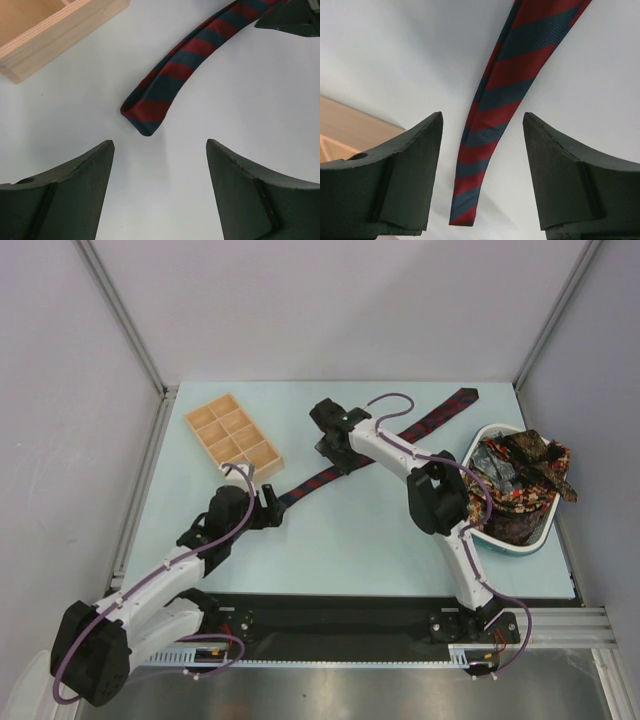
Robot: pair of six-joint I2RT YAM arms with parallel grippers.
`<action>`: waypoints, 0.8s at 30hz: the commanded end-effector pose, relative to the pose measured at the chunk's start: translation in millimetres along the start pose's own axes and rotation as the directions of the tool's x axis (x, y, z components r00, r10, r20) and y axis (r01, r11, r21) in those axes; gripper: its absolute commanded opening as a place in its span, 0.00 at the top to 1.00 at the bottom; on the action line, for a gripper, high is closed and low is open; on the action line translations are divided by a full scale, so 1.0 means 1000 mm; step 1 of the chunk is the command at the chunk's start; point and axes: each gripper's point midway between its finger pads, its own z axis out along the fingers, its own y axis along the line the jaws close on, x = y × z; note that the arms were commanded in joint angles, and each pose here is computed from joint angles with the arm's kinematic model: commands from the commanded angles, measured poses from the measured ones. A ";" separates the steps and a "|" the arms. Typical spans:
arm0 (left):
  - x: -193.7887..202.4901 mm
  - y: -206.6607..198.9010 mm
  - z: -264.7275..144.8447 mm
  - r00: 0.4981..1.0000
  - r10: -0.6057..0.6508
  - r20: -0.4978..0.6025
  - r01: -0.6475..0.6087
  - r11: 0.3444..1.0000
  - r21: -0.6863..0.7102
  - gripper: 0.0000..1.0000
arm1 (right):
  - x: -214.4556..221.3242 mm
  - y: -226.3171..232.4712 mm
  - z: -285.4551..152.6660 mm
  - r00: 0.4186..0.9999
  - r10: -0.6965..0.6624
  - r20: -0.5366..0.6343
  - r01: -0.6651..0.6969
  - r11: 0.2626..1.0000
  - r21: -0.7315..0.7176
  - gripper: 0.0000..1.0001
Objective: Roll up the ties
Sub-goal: Flatten the tie
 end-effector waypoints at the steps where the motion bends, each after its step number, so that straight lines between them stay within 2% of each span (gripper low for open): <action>1: -0.003 0.007 0.004 1.000 -0.005 -0.009 0.005 0.998 -0.059 0.20 | 0.003 -0.014 0.001 1.000 0.008 0.022 -0.010 0.996 0.094 0.30; 13: 0.006 0.006 0.022 0.995 -0.049 -0.085 0.041 0.995 -0.093 0.18 | 0.008 -0.015 0.019 0.999 0.011 0.036 -0.016 0.989 0.144 0.29; 17: 0.015 0.008 0.033 0.984 -0.097 -0.148 0.076 0.987 -0.139 0.20 | 0.006 -0.017 0.024 0.999 0.023 0.035 -0.028 0.988 0.153 0.28; 24: 0.012 0.015 0.045 0.973 -0.159 -0.166 0.118 0.965 -0.234 0.28 | 0.004 -0.018 0.021 1.000 0.011 0.022 -0.014 0.990 0.142 0.29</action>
